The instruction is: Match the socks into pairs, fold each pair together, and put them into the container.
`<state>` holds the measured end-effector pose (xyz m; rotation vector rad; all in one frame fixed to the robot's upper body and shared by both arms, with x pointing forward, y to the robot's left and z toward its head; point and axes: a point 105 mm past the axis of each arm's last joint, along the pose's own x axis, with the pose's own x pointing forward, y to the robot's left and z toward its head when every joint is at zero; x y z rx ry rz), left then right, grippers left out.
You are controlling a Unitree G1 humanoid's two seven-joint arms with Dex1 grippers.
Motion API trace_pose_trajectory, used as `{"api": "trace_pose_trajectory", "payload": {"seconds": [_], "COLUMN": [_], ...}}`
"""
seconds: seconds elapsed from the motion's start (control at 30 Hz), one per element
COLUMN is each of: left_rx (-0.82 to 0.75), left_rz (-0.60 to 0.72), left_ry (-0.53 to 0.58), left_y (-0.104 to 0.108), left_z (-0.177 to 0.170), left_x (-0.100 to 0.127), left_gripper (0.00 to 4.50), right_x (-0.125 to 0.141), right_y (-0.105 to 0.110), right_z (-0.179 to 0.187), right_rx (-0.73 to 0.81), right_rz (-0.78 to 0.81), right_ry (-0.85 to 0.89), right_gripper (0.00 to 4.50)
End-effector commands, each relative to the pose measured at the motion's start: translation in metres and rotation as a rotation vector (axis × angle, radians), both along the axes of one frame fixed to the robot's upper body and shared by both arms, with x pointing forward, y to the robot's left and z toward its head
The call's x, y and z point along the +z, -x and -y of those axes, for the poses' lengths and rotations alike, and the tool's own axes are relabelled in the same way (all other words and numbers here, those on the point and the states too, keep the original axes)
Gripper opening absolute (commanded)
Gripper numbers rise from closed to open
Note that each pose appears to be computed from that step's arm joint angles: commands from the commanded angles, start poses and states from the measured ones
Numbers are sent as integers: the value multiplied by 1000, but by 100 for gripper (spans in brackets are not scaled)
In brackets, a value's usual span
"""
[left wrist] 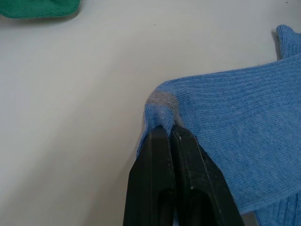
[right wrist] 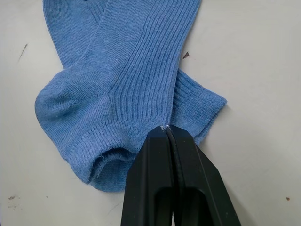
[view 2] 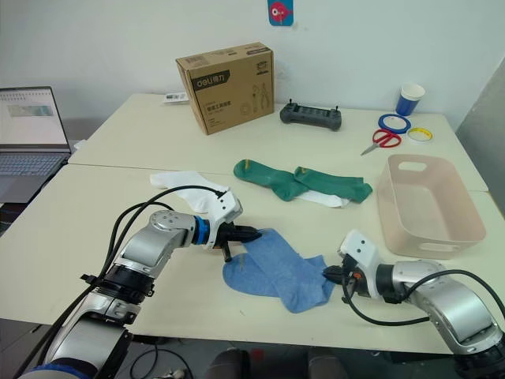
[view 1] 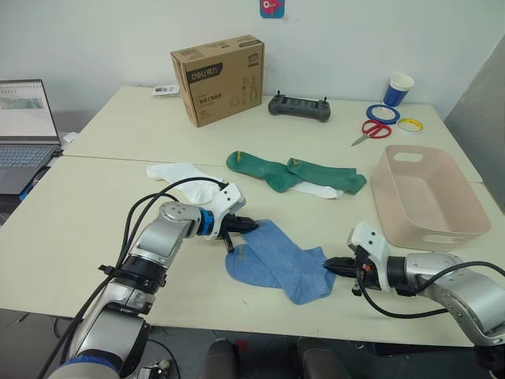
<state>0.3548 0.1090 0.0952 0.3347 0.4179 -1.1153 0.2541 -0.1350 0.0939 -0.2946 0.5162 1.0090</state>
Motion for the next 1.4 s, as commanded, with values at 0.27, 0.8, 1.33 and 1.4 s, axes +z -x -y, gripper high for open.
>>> {"api": "trace_pose_trajectory", "payload": {"seconds": [0.27, 0.8, 1.33, 1.4], "left_rx": [39, 229, 377, 376], "left_rz": [95, -24, -7, -7], "left_ry": [74, 143, 71, 74], "left_y": [14, 93, 107, 106], "left_z": [-6, 9, -6, -6], "left_x": [41, 41, 18, 18], "left_gripper": [1, 1, 0, 0], "right_x": [32, 54, 30, 30], "right_y": [-9, -29, -56, -55], "right_z": [1, 14, -10, -7], "right_rx": [25, 114, 140, 136], "right_rz": [15, -83, -46, -46], "right_ry": [-53, 19, 16, 14], "right_gripper": [0, 0, 44, 99]}}
